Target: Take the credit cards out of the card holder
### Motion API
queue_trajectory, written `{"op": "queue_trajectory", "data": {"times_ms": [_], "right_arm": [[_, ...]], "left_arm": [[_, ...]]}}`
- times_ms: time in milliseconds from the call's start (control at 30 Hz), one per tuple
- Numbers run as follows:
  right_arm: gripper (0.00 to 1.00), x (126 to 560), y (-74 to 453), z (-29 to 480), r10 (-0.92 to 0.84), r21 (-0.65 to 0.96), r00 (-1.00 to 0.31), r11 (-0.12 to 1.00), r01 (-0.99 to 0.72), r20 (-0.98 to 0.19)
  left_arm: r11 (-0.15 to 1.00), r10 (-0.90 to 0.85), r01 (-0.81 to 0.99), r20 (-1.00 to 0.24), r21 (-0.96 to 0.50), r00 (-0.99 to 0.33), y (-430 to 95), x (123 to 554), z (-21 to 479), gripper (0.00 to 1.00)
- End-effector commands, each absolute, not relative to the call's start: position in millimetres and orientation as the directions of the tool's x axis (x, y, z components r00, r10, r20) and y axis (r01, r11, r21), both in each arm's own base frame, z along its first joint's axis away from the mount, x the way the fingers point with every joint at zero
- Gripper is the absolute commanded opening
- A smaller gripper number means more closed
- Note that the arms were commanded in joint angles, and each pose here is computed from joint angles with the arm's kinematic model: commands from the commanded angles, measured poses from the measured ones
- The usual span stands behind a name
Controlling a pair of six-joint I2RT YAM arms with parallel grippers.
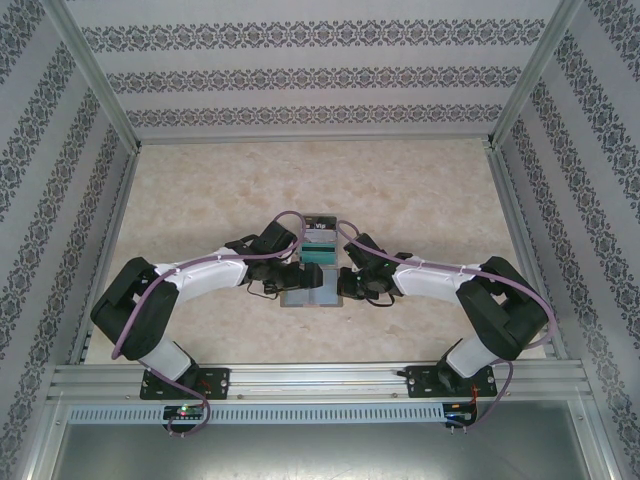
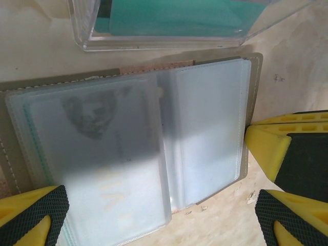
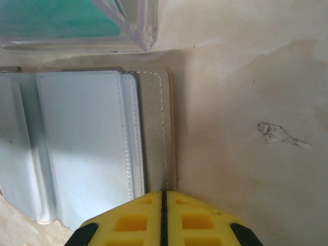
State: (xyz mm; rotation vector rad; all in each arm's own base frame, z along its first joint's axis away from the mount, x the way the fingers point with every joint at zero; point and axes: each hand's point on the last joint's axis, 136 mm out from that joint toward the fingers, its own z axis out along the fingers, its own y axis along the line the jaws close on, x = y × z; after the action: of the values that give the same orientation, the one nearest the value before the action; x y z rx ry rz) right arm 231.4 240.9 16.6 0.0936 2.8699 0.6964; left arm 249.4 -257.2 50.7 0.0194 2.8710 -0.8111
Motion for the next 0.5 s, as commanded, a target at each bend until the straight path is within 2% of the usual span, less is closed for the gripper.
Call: {"op": "queue_trajectory", "data": {"times_ms": [0,133,467], "right_arm": [[0.0,229.4,236.6,6.2,0.108,0.418,-0.982,0.908,0.035,-0.152],[0.0,229.8,236.1,6.1,0.11,0.418,-0.982,0.908,0.037,-0.152],[0.0,229.3,236.6,4.5,0.107,0.416,-0.983,0.909,0.036,-0.147]], "left_arm": [[0.822,0.011,0.116,-0.187,-0.558,-0.982,-270.1,249.6,68.2,0.92],[0.814,0.017,0.122,-0.187,-0.567,-0.982,-272.9,250.0,69.4,0.91],[0.919,-0.059,0.024,-0.198,-0.393,-0.978,-235.2,254.7,50.7,0.92]]}}
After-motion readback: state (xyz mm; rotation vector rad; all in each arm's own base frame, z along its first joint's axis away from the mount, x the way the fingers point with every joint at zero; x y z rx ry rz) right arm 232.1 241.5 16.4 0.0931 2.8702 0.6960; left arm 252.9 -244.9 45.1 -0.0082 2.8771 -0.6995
